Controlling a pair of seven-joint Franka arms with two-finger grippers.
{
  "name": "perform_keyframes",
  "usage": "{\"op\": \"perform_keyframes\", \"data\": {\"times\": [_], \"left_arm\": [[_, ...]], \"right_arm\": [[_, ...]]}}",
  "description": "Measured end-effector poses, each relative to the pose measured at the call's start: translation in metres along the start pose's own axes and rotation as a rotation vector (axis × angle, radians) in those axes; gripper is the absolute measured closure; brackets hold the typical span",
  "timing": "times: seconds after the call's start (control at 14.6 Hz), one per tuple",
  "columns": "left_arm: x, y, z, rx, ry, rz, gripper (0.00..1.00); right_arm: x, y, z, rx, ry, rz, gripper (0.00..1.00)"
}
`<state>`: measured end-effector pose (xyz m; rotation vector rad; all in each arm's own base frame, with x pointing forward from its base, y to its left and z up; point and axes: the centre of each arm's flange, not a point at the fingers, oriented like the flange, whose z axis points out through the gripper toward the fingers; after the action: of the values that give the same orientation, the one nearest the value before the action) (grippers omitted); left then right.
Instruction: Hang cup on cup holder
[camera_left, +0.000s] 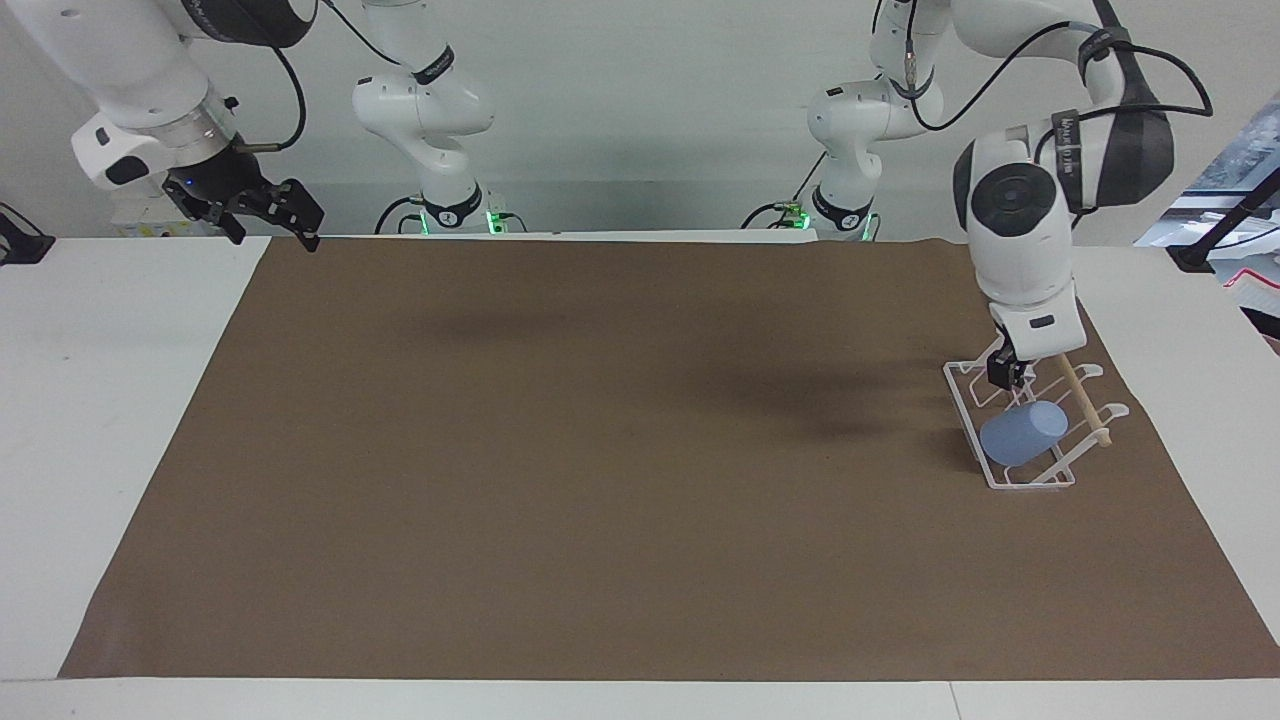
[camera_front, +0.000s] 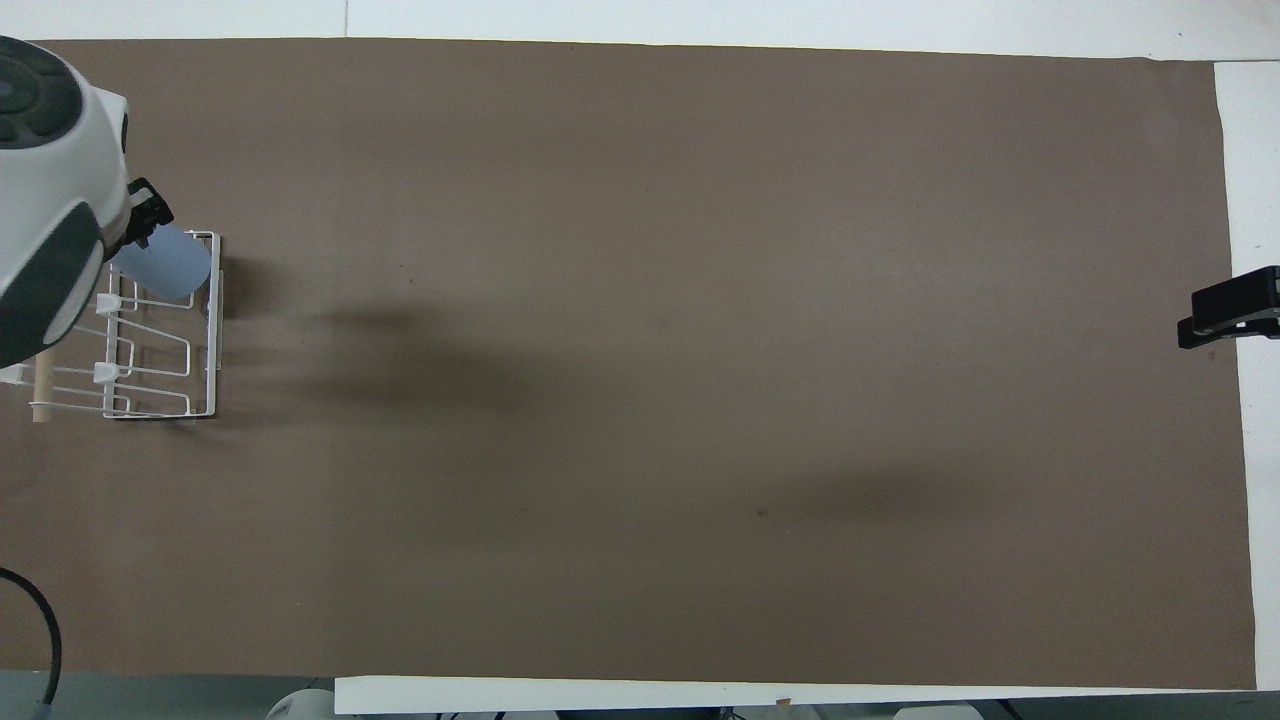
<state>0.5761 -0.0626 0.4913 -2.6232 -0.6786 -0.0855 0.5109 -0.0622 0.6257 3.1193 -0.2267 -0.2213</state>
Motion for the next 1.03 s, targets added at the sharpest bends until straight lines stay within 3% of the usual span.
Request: {"op": "perform_keyframes", "data": {"times": [0.27, 0.48, 0.75, 1.03], "left_arm": [[-0.008, -0.031, -0.024, -0.157, -0.108, 0.291, 0.0], [-0.015, -0.068, -0.052, -0.305, -0.149, 0.429, 0.0], [-0.023, -0.103, -0.091, -0.385, -0.135, 0.584, 0.0], [-0.024, -0.11, -0.118, -0.438, -0.114, 0.607, 0.0]], "right_arm": [[0.0, 0.0, 0.0, 0.0, 0.0, 0.0, 0.0], [0.0, 0.0, 0.0, 0.0, 0.0, 0.0, 0.0], [0.0, 0.0, 0.0, 0.0, 0.0, 0.0, 0.0], [0.0, 0.0, 0.0, 0.0, 0.0, 0.0, 0.0]]}}
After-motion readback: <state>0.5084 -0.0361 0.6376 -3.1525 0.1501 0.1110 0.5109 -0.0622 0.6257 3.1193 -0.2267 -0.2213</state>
